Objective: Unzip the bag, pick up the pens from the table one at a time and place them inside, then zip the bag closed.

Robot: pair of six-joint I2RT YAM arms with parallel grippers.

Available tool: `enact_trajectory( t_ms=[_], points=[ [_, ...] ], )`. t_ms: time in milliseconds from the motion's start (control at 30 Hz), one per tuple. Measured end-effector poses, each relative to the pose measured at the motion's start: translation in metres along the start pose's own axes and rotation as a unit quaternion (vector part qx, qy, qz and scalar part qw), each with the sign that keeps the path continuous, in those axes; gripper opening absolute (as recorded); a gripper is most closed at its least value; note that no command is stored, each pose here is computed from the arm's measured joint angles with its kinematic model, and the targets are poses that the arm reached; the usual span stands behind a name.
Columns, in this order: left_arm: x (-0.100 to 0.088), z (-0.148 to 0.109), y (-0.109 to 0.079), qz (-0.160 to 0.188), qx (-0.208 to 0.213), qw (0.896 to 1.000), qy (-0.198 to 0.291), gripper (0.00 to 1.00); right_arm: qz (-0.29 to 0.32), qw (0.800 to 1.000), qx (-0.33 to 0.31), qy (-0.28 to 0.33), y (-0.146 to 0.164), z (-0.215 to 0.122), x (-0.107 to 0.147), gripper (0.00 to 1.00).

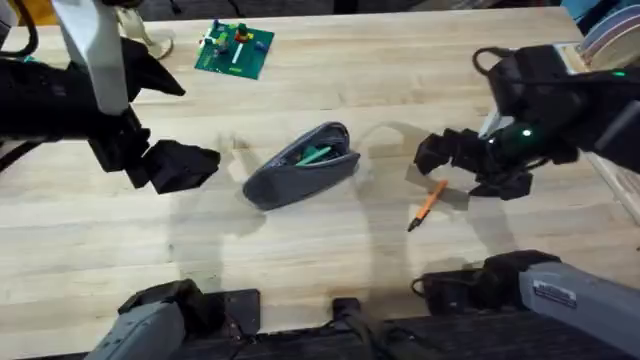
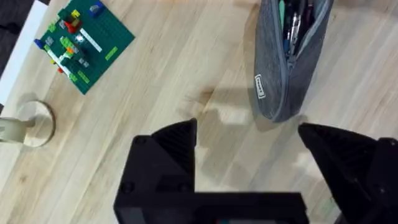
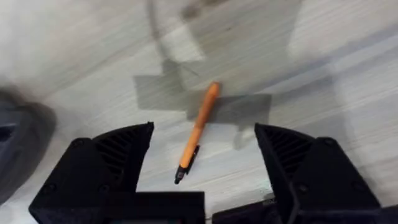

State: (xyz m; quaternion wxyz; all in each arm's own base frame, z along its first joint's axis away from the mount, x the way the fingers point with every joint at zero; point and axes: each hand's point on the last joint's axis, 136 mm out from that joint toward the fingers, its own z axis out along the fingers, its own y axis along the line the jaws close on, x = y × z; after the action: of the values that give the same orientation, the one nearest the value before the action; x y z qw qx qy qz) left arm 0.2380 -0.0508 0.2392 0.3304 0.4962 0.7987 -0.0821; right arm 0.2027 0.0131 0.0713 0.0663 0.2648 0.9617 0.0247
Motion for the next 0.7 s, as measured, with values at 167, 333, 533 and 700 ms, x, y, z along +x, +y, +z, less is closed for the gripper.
enact_trajectory(
  t_ms=[167, 333, 533, 700],
  points=[
    [0.0, 0.0, 0.0, 0.0, 0.0, 1.0, 0.0, 0.993, 0.0, 0.999, 0.02, 0.029, -0.001, 0.016, 0.002, 0.996],
    [0.0, 0.0, 0.0, 0.0, 0.0, 1.0, 0.0, 0.993, 0.005, 0.999, 0.027, 0.039, -0.002, 0.022, 0.002, 0.957],
    [0.0, 0.0, 0.0, 0.0, 0.0, 1.0, 0.0, 0.993, 0.013, 0.998, 0.039, 0.055, -0.003, 0.031, 0.004, 0.955],
    [0.0, 0.0, 0.0, 0.0, 0.0, 1.0, 0.0, 0.992, 0.01, 0.996, 0.041, 0.074, 0.008, 0.038, 0.013, 0.486]
  ],
)
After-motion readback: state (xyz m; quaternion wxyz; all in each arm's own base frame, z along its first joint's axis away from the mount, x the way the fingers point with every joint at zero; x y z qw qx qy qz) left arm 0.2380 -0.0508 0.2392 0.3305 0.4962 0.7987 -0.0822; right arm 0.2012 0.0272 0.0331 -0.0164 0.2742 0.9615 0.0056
